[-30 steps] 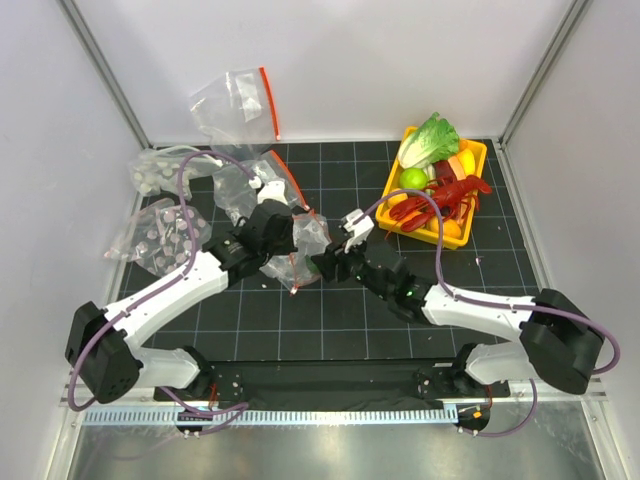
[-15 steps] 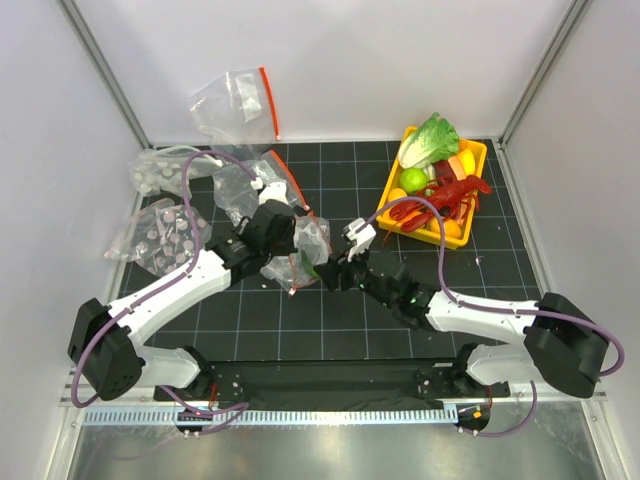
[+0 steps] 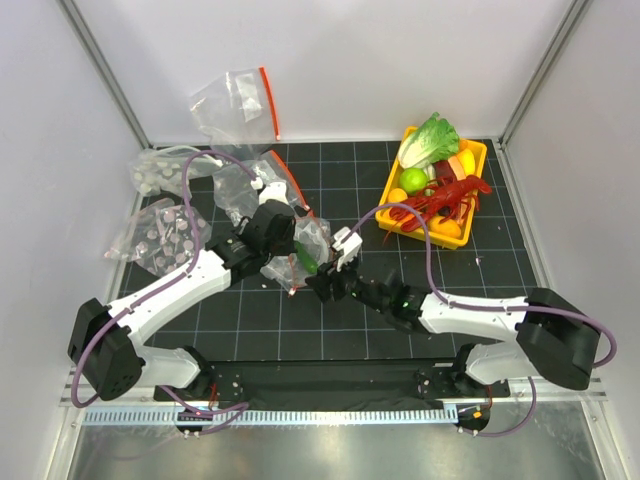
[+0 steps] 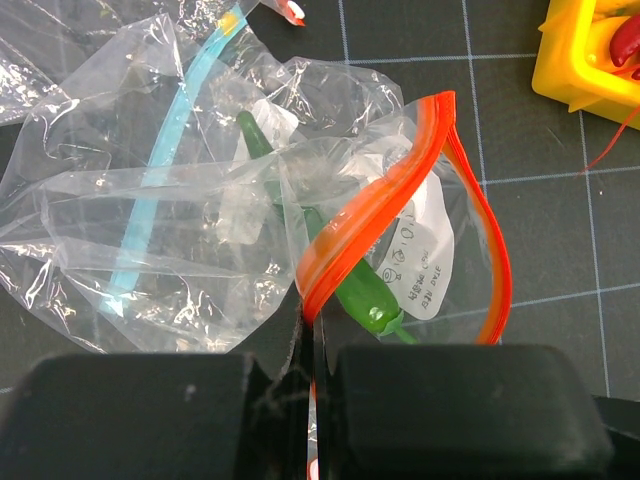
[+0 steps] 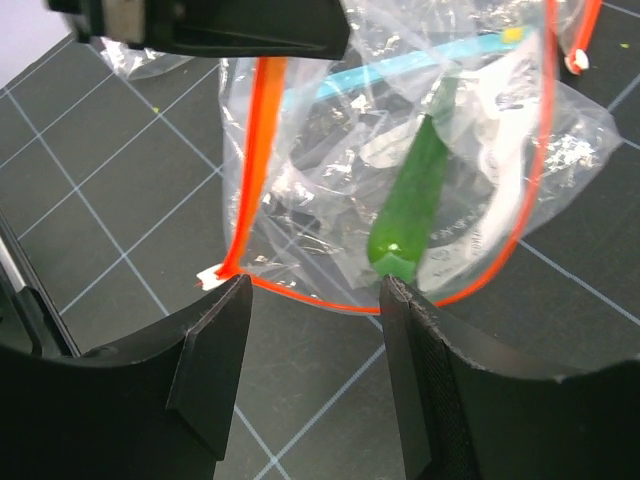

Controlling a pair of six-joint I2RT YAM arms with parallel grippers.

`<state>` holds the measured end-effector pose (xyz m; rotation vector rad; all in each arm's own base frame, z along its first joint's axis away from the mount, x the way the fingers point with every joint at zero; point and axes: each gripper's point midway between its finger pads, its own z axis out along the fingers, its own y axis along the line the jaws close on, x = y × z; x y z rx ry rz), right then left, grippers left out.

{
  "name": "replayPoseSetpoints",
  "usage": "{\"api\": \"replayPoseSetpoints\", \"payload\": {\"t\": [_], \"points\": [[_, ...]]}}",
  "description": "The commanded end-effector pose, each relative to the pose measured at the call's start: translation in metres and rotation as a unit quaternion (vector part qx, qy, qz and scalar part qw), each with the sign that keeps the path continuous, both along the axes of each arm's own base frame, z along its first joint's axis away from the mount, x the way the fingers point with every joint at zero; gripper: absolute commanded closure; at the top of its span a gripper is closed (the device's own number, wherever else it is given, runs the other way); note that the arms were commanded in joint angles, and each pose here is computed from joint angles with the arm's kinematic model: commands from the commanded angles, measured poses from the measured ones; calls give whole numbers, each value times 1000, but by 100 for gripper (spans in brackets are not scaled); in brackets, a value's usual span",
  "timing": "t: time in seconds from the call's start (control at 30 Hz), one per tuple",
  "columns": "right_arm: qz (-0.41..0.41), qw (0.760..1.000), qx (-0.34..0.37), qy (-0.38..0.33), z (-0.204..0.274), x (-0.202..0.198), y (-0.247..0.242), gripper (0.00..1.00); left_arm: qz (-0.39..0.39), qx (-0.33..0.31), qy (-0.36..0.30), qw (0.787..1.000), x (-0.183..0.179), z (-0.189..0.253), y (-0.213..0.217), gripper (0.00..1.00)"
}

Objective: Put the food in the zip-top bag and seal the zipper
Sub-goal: Place the fake vegetable in the zipper food storage bag, then pick up the fake vegetable from the bin.

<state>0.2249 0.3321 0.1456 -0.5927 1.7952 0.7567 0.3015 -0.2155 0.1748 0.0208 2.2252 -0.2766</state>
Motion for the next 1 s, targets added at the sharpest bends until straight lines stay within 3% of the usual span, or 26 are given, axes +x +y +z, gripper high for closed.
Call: {"api": "replayPoseSetpoints", "payload": {"t": [0.0, 0.43, 0.6, 0.67, 0.77, 0.8, 0.87, 0.9, 0.97], "points": [[-3, 1000, 8, -30, 23, 5, 14, 39, 1, -16, -25, 1000, 7, 24, -2, 100], [-110, 991, 42, -68, 55, 23, -23, 44, -17, -39, -21, 999, 2, 27, -11, 100], [-265, 958, 62, -92, 104, 61, -78, 49, -13, -77, -55, 995, -5, 46, -5, 100], [-296, 950, 65, -68, 109, 77, -92, 49, -7, -87, -65, 994, -7, 48, -2, 100], [-364, 922, 119, -54, 127, 118, -128, 41, 5, -105, -73, 992, -7, 46, 0, 100], [-389, 909, 137, -54, 134, 129, -141, 29, 7, -115, -80, 990, -8, 49, 1, 100], [-446, 880, 159, -41, 129, 160, -173, 16, 5, -127, -84, 988, -10, 47, 0, 100], [-461, 869, 176, -45, 143, 173, -178, 2, 6, -129, -85, 988, -10, 47, 1, 100], [-525, 836, 156, -28, 124, 203, -205, 0, 9, -136, -87, 987, -11, 48, 1, 99]]}}
